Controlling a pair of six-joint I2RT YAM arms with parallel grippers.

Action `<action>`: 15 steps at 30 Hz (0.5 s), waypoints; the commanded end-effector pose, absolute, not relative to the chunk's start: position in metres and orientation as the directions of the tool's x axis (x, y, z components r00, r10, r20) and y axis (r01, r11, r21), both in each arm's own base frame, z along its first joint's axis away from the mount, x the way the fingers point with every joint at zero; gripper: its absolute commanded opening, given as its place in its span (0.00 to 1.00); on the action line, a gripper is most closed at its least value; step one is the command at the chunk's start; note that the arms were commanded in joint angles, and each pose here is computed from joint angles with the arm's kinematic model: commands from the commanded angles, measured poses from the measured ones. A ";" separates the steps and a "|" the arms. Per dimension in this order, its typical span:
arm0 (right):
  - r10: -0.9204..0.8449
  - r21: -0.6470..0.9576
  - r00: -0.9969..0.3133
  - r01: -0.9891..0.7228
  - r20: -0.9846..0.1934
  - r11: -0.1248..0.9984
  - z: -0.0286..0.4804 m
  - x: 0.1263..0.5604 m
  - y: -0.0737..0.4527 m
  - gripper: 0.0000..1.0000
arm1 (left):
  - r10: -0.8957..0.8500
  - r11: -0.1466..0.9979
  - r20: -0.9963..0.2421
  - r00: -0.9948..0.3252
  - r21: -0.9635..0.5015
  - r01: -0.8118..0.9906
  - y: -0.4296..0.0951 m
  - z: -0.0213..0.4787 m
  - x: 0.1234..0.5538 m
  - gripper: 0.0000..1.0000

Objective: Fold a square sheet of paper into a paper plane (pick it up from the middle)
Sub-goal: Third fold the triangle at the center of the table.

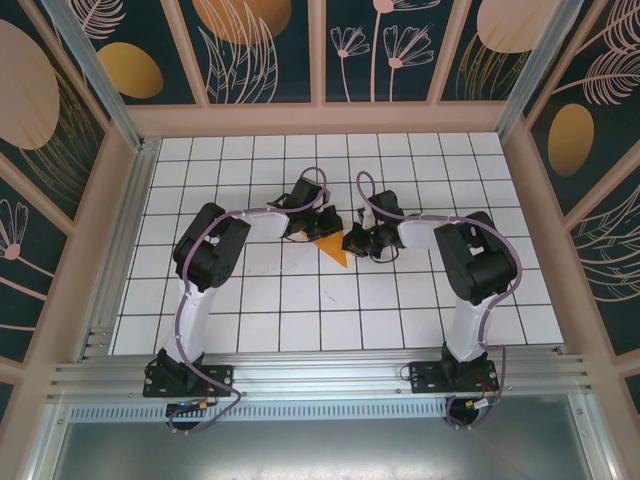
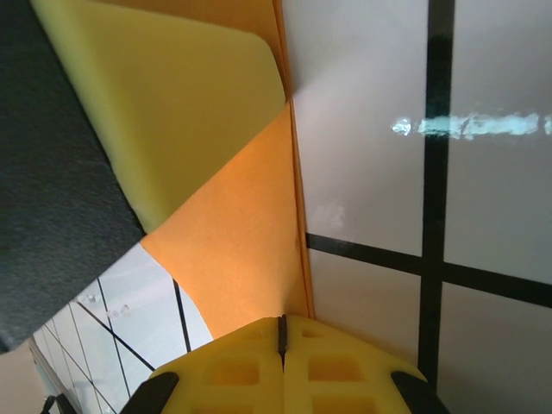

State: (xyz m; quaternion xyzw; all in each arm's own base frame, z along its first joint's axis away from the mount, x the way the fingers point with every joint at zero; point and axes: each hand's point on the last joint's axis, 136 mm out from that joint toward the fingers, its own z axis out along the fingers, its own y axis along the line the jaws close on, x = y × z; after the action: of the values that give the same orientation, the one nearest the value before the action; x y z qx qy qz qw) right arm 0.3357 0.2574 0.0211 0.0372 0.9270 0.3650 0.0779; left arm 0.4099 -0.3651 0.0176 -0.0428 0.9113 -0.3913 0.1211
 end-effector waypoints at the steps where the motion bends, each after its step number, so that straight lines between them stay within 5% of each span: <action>1: 0.167 0.697 -0.967 -0.013 -0.190 0.717 0.038 0.350 0.258 0.05 | -0.188 0.772 -0.133 -0.973 -0.633 -0.062 -0.343 -0.025 0.399 0.00; 15: 0.139 0.661 -0.978 0.000 -0.157 0.751 0.004 0.349 0.260 0.04 | -0.194 0.778 -0.121 -0.974 -0.623 -0.078 -0.338 -0.032 0.393 0.00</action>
State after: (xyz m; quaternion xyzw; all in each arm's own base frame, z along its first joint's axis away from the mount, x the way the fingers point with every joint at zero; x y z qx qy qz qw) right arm 0.3586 0.2565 0.0188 0.0531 0.9244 0.3578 0.1212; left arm 0.4098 -0.3646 0.0165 -0.0429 0.9109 -0.3917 0.1226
